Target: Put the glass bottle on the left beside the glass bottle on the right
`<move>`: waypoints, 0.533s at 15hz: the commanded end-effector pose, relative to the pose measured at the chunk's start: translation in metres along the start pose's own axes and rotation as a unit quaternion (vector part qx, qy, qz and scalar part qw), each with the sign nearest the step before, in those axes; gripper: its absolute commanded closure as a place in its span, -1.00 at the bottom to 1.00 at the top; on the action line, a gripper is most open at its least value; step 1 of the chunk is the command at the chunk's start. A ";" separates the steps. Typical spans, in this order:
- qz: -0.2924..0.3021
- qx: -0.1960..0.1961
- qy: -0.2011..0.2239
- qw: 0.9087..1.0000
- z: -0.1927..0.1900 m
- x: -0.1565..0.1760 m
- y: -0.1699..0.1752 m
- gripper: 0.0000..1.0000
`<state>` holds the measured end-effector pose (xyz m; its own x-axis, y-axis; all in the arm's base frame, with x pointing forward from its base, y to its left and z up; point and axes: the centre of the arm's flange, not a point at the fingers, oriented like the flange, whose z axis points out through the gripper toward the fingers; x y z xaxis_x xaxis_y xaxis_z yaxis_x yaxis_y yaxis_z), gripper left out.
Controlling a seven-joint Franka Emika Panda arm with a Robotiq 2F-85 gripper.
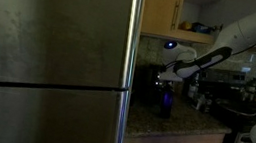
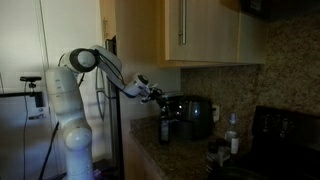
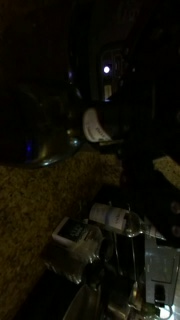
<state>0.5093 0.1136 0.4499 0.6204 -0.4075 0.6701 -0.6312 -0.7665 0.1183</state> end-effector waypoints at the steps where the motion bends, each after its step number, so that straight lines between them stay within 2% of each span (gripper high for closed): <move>1: 0.011 -0.044 0.013 0.999 0.008 -0.016 0.027 0.87; 5: 0.073 -0.097 -0.009 0.993 0.045 -0.011 0.071 0.87; 8: 0.146 -0.129 -0.020 0.981 0.080 0.009 0.114 0.87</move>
<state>0.4892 0.0346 0.4453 0.4626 -0.5495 0.6957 -0.8181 -0.5669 0.0963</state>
